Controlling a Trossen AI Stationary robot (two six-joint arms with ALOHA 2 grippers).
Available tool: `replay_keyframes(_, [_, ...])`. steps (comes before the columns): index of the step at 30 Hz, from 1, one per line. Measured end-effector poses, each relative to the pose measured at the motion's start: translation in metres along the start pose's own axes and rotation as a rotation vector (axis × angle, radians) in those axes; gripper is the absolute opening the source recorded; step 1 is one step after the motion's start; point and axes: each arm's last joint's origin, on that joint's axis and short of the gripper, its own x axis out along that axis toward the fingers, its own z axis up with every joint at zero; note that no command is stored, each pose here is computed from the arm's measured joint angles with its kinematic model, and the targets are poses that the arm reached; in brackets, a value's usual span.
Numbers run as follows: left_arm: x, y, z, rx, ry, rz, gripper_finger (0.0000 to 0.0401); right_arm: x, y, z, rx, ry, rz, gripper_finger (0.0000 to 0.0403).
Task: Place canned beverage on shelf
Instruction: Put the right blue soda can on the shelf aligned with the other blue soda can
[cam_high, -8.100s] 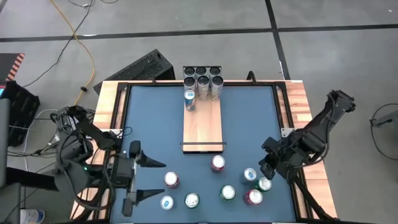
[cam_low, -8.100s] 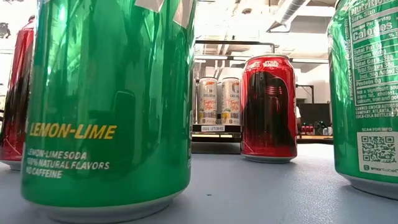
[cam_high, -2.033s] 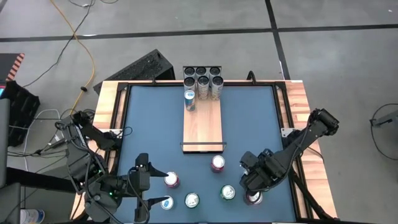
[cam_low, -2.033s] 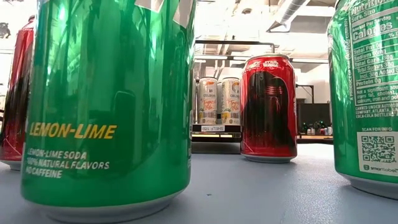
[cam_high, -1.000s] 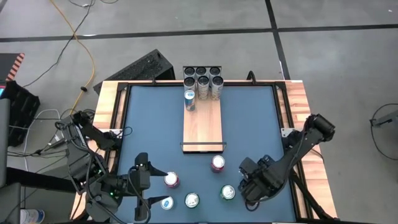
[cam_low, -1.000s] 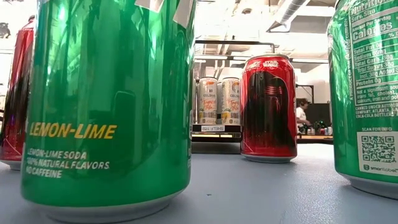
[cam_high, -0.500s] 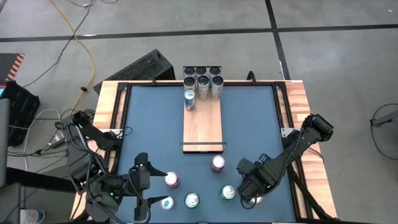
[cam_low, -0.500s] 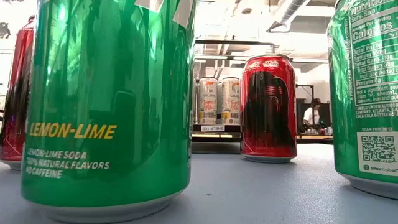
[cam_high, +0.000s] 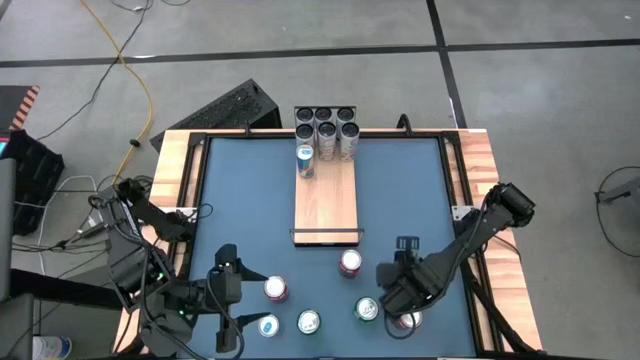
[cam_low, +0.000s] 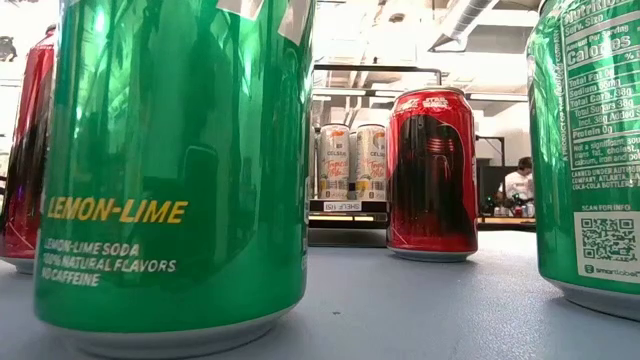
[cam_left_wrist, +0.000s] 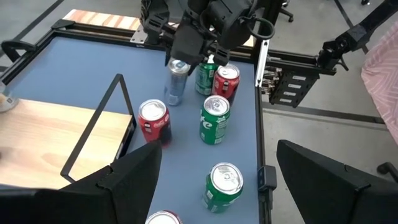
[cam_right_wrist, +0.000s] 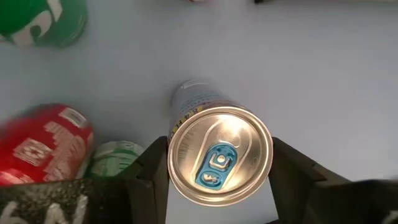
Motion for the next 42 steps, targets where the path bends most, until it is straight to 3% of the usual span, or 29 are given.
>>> replay_keyframes(15, [0.0, 0.002, -0.001, 0.023, -0.017, 0.044, 0.0305, -0.001, 0.004, -0.001, -0.441, -0.011, 0.031, 0.0199])
replay_keyframes(22, [0.0, 0.003, 0.0, 0.026, -0.036, 0.069, 0.0305, -0.002, 0.004, 0.0, -0.451, -0.014, 0.032, 0.0204])
replay_keyframes(28, [0.0, 0.003, 0.0, 0.024, -0.048, 0.083, 0.0305, -0.024, -0.004, 0.002, -0.392, -0.012, 0.097, 0.0203])
replay_keyframes(33, [0.0, 0.003, 0.001, 0.004, -0.057, 0.091, 0.0305, -0.046, -0.034, 0.005, -0.213, -0.003, 0.104, 0.0203])
replay_keyframes(42, [0.0, 0.004, 0.001, -0.006, -0.07, 0.107, 0.0305, -0.055, -0.122, 0.021, 0.472, -0.039, 0.137, 0.0203])
